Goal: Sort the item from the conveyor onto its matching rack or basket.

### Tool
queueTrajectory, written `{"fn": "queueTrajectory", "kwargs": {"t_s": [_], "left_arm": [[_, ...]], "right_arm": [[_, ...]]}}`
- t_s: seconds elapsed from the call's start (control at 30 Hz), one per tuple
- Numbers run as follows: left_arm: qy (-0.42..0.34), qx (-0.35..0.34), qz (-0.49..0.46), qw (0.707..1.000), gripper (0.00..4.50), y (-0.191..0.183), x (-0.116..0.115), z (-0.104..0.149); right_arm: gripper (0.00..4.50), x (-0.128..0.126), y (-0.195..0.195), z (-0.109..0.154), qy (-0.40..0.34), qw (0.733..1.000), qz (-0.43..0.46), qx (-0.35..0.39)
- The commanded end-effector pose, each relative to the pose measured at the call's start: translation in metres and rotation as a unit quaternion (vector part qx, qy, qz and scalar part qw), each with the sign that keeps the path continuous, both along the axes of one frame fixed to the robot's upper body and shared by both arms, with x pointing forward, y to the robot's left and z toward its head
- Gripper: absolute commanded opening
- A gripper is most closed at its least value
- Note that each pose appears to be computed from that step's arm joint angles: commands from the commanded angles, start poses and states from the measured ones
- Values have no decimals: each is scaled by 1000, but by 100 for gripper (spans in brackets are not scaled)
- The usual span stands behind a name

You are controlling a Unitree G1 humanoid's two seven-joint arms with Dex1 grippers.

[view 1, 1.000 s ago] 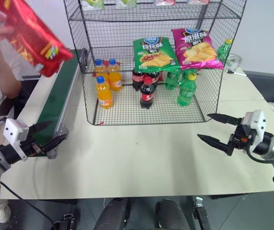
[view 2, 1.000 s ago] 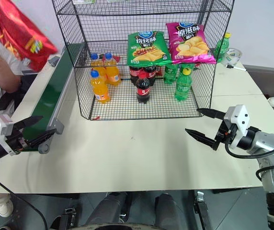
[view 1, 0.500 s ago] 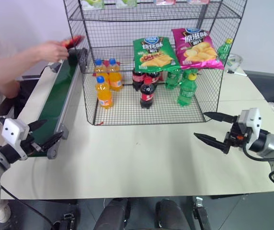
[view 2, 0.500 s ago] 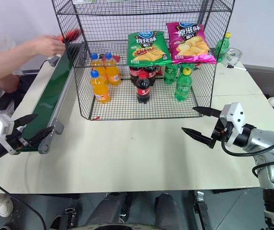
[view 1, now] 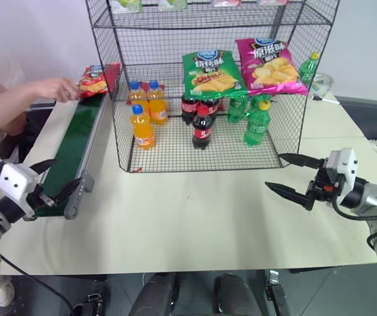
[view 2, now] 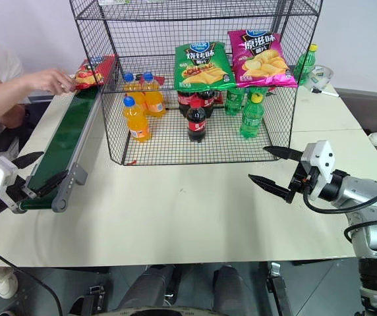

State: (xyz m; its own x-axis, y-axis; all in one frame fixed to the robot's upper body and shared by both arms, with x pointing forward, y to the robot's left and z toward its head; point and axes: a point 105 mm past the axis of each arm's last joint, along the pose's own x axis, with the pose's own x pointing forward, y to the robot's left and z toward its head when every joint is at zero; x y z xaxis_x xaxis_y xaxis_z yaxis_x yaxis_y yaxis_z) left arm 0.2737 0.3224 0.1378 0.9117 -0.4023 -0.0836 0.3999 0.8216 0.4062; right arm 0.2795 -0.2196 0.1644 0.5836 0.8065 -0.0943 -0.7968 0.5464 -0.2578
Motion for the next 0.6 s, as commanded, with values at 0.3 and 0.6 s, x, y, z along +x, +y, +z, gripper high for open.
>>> {"fn": "queueTrajectory", "kwargs": {"t_s": [0.3, 0.6], "left_arm": [[-29, 12, -16, 999, 422, -5, -6, 14], [-35, 32, -21, 999, 422, -9, -10, 11]], "right_arm": [[450, -4, 11, 12, -23, 999, 35, 9], [450, -9, 20, 7, -13, 999, 50, 16]]}}
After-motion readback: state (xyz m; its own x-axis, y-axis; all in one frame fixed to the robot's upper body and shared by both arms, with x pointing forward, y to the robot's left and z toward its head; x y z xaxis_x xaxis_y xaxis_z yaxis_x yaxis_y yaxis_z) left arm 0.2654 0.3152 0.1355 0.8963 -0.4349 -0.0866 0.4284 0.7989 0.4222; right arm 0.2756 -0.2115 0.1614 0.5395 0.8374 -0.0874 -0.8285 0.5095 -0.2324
